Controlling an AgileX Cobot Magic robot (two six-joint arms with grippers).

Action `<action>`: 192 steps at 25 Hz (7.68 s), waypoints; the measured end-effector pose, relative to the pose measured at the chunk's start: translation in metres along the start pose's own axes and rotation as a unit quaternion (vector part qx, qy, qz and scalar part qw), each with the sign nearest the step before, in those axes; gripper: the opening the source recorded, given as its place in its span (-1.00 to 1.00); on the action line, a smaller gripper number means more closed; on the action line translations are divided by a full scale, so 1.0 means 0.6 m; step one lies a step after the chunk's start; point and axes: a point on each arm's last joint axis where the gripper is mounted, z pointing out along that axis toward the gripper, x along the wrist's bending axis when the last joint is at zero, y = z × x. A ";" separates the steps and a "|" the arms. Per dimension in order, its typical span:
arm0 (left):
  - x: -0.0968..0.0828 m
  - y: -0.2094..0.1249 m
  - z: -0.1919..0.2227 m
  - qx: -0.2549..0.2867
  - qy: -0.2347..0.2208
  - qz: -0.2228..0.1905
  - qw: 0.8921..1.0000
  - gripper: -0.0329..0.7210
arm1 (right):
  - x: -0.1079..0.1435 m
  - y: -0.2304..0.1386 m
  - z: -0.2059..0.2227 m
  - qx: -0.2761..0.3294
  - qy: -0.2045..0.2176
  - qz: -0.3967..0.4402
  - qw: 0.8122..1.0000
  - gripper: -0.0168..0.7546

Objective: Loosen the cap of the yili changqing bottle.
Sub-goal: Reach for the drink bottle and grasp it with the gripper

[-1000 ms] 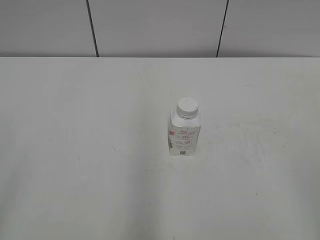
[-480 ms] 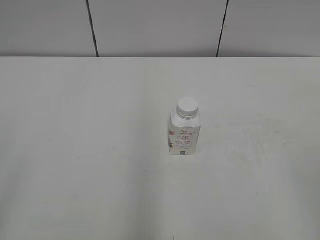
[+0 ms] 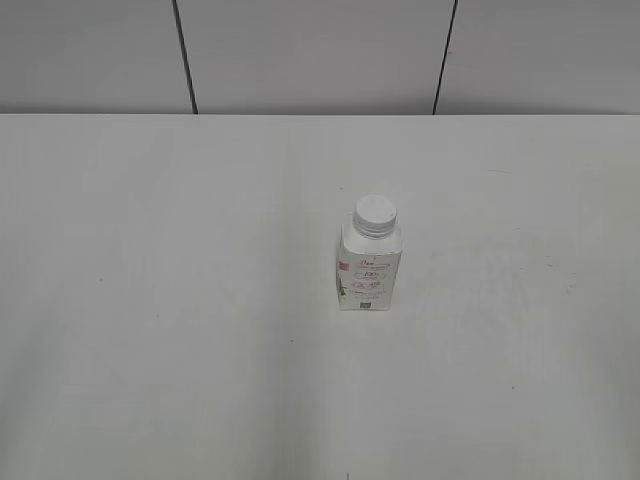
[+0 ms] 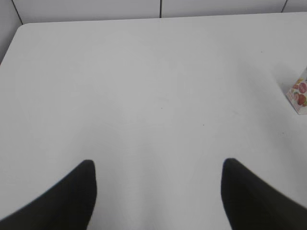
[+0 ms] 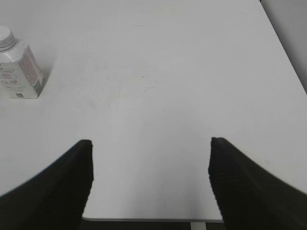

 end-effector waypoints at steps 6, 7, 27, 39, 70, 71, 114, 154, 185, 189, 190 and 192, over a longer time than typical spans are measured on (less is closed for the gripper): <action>0.000 0.000 0.000 0.000 0.001 0.000 1.000 0.41 | 0.000 0.000 0.000 0.000 0.000 0.000 1.000 0.57; 0.001 0.000 0.000 0.000 0.002 0.001 1.000 0.41 | 0.000 0.000 0.000 0.000 0.000 0.000 1.000 0.57; 0.003 0.014 -0.005 -0.039 0.012 0.005 0.999 0.41 | 0.000 0.000 0.000 0.000 0.000 0.000 1.000 0.57; 0.012 0.060 0.020 -0.207 0.039 0.017 0.977 0.41 | 0.000 0.000 0.000 0.000 0.000 0.000 1.000 0.57; 0.026 0.143 0.154 -0.237 0.043 0.010 0.970 0.41 | 0.002 0.000 0.000 -0.001 0.006 0.003 1.000 0.57; 0.026 0.143 0.162 -0.228 0.042 0.010 0.973 0.41 | 0.002 0.000 0.000 -0.001 0.006 0.003 1.000 0.57; -0.001 0.062 0.469 -0.125 -0.093 0.054 0.986 0.39 | 0.004 0.001 0.000 -0.002 0.013 0.008 1.000 0.57; -0.216 -0.033 0.611 -0.062 -0.581 0.190 0.789 0.61 | 0.004 0.000 0.000 -0.001 0.014 0.008 1.000 0.57; -0.353 -0.040 0.662 -0.059 -0.622 0.223 0.749 0.60 | 0.004 0.000 0.000 -0.001 0.014 0.008 1.000 0.57; -0.353 -0.041 0.665 -0.057 -0.615 0.219 0.755 0.46 | 0.004 0.000 0.000 -0.001 0.014 0.008 1.000 0.57; -0.353 -0.041 0.665 -0.057 -0.614 0.218 0.756 0.40 | 0.004 0.000 0.000 -0.001 0.014 0.008 1.000 0.57; -0.354 -0.040 0.665 -0.058 -0.614 0.215 0.757 0.28 | 0.004 0.000 0.000 -0.001 0.014 0.008 1.000 0.57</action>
